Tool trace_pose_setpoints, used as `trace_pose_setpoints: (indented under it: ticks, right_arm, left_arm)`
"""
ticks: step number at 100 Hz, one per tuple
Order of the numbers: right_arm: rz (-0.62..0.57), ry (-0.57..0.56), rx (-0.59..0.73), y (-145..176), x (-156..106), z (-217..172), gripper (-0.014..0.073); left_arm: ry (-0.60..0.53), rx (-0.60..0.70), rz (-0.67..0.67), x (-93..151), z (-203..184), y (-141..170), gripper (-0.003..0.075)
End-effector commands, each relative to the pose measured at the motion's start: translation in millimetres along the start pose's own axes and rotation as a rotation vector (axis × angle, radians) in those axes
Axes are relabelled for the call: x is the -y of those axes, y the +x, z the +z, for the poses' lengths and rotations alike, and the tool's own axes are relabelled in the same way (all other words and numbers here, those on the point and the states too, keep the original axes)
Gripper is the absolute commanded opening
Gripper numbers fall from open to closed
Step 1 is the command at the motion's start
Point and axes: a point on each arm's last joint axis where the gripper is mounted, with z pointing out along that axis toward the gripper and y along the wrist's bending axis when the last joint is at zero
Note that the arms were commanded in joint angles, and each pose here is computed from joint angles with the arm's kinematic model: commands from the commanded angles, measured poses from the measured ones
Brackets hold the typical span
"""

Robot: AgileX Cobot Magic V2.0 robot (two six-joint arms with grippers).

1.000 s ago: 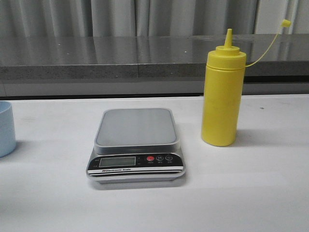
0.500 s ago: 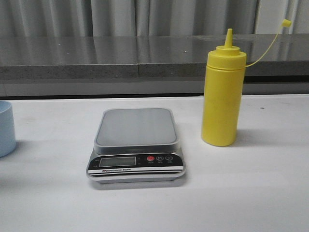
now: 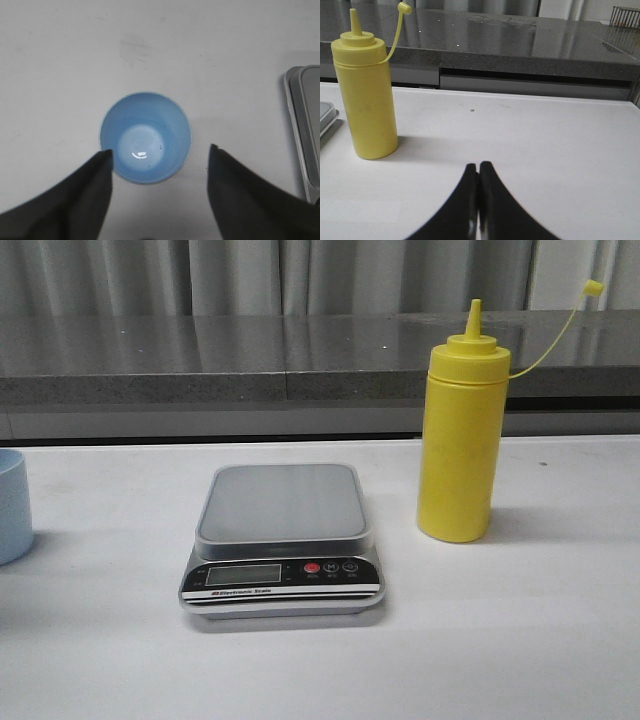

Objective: Pour seasoning into cup on scale with both arms
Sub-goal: 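Close the left gripper on the light blue cup's rim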

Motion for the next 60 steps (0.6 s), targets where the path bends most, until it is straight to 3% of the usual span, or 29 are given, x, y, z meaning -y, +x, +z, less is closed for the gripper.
trace_pose_setpoints:
  ticks: [1, 60]
  right_arm:
    - [-0.004, 0.000, 0.122, -16, 0, -4, -0.0066]
    - [-0.004, 0.000, 0.122, -16, 0, -4, -0.0066]
  left_arm:
    - [0.003, 0.101, -0.008, 2, -13, -15, 0.0551]
    - [-0.068, 0.106, -0.080, -27, -5, -18, 0.0553]
